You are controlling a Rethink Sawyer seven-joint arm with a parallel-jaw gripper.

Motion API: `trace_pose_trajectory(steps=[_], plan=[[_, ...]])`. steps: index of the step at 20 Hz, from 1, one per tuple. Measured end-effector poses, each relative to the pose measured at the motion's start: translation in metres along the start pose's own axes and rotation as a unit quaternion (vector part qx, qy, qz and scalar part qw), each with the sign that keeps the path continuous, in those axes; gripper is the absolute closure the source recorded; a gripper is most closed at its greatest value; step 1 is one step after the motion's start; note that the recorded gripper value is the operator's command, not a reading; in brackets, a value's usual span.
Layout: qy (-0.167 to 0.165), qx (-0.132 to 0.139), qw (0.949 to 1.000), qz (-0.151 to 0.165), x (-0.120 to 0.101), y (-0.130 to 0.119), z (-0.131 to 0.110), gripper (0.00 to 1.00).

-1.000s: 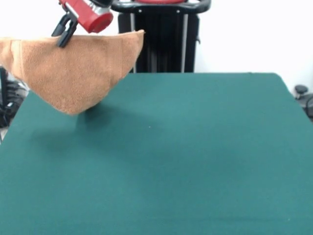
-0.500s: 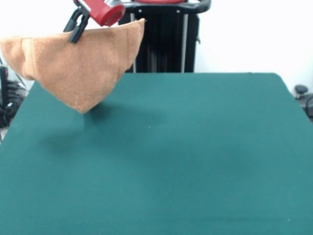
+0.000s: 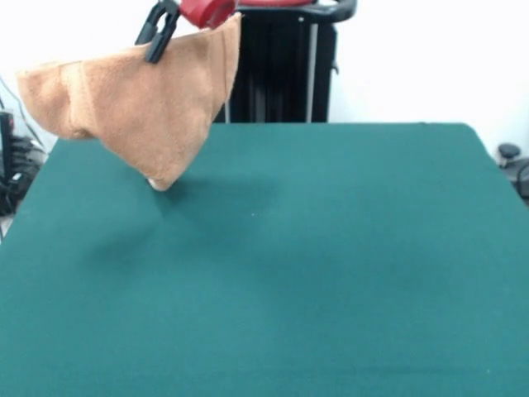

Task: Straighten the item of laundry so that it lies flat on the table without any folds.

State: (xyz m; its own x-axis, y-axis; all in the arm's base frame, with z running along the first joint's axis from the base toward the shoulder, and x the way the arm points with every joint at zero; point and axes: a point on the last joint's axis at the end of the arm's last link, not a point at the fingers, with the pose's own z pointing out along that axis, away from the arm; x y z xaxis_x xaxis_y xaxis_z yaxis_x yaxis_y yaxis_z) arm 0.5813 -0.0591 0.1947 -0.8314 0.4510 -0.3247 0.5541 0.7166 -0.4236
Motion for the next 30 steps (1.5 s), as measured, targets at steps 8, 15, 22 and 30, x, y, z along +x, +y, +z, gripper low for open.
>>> trace_pose_trajectory(steps=[8,15,22,30], plan=[[0.026,-0.014,0.9991,0.029,-0.002,-0.012,-0.028,1.0],[0.039,-0.03,0.9975,0.05,-0.008,-0.021,-0.046,1.0],[0.043,-0.048,0.996,0.062,-0.016,-0.027,-0.05,1.0],[0.051,-0.057,0.9948,0.067,-0.022,-0.029,-0.055,1.0]])
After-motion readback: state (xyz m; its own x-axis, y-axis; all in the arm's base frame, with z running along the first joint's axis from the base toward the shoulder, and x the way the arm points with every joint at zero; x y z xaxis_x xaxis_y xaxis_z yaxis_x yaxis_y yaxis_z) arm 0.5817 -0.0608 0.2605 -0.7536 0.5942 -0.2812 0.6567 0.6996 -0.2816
